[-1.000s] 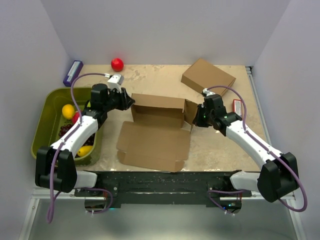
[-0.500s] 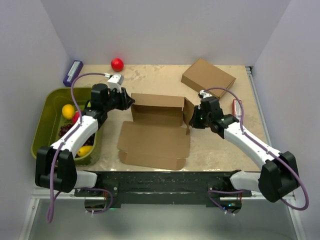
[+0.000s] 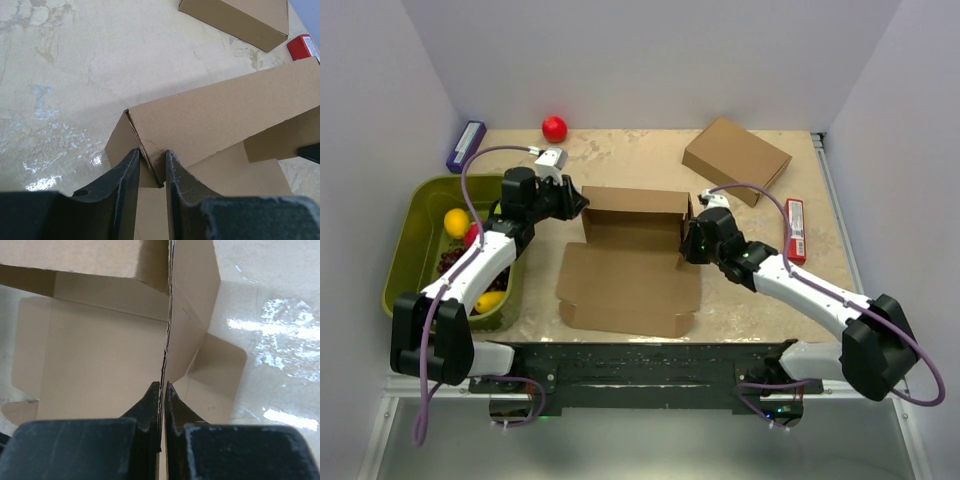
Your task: Fold the paper box
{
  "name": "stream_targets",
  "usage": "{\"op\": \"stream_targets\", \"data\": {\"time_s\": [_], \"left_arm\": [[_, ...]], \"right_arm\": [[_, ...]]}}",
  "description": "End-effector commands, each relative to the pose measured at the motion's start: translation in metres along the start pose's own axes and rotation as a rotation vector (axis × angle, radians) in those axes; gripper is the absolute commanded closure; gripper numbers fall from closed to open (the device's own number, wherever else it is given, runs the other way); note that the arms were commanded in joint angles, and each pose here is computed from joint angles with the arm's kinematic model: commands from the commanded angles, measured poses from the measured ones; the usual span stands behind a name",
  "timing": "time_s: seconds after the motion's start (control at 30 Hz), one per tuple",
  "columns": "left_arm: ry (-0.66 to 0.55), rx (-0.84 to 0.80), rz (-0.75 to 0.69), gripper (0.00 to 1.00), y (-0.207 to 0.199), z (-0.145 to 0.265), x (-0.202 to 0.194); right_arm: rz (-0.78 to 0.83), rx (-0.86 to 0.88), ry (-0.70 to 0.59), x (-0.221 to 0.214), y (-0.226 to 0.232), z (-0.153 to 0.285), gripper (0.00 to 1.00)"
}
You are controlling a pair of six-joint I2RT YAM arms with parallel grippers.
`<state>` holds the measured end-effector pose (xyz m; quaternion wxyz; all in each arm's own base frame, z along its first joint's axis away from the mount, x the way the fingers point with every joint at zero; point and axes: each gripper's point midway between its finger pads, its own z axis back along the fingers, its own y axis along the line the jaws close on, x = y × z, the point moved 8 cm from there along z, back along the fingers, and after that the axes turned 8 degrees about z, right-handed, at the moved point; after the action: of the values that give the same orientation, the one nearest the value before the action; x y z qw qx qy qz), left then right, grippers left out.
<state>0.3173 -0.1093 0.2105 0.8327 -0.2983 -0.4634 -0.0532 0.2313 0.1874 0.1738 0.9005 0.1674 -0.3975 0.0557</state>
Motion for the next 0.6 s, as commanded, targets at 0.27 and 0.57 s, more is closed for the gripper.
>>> {"op": "stream_targets", "data": {"time_s": [0.27,0.57], "left_arm": [[0.175,0.044,0.011,0.70,0.011,0.001,-0.037],[0.169,0.061,0.001,0.70,0.011,0.003,-0.035]], "right_arm": [[-0.061,0.190,-0.132,0.033,0.038,-0.007,0.61],[0.018,0.154,-0.142,0.059,0.026,0.031,0.26]]}}
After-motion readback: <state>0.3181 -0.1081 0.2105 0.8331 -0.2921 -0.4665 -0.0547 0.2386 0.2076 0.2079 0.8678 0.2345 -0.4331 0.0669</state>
